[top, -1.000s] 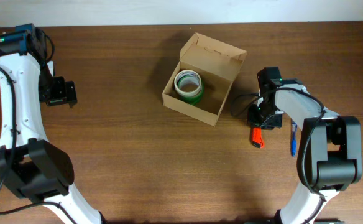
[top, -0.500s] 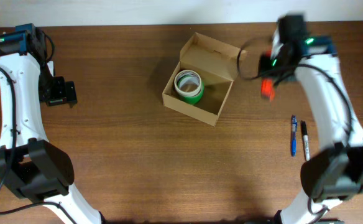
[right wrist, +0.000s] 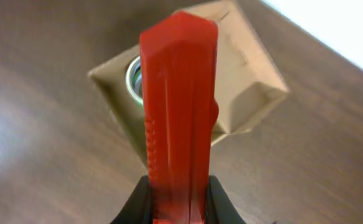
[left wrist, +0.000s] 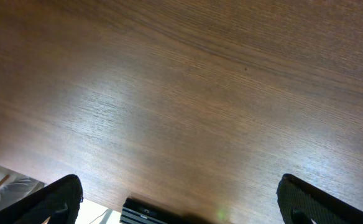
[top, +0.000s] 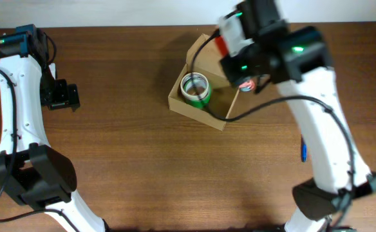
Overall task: Pack container
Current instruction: 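Carry the orange cutter into the box and lower it beside the tapes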
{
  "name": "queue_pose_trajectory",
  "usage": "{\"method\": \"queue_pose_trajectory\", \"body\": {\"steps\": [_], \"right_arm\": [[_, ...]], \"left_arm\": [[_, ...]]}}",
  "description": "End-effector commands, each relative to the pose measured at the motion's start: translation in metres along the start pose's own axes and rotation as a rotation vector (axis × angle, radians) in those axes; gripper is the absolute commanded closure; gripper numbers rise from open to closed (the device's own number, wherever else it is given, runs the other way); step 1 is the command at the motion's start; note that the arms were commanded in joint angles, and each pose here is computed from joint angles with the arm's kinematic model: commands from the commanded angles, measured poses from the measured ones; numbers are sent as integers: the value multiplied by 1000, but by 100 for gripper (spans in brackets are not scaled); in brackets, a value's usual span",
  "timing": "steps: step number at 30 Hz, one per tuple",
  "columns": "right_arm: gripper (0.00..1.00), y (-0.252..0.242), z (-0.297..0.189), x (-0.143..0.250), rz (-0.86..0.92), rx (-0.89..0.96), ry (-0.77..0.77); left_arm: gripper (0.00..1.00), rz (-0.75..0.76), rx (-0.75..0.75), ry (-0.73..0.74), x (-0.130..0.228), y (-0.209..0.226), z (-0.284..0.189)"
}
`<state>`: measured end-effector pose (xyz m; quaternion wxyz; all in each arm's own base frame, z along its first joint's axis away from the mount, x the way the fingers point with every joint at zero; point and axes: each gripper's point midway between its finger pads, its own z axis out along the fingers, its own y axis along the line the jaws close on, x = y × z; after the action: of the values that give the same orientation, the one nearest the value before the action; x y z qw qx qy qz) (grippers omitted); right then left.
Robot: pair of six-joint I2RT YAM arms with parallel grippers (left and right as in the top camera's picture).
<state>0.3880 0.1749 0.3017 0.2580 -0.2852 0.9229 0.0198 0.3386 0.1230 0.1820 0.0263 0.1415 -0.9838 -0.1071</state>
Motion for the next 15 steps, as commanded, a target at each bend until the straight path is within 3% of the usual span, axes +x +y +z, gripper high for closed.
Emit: {"method": "queue_pose_trajectory", "body": {"steps": [1,6,15], "right_arm": [[91,16,49,3,-135,-8,108],[93,29,110,16,-266,-55,233],[94,49,181,45,-291,-165,377]], "left_arm": [[0,9,-10,2,1,4,0],[0,9,-10,2,1,4,0],[0,9,-10,2,1,4,0]]}}
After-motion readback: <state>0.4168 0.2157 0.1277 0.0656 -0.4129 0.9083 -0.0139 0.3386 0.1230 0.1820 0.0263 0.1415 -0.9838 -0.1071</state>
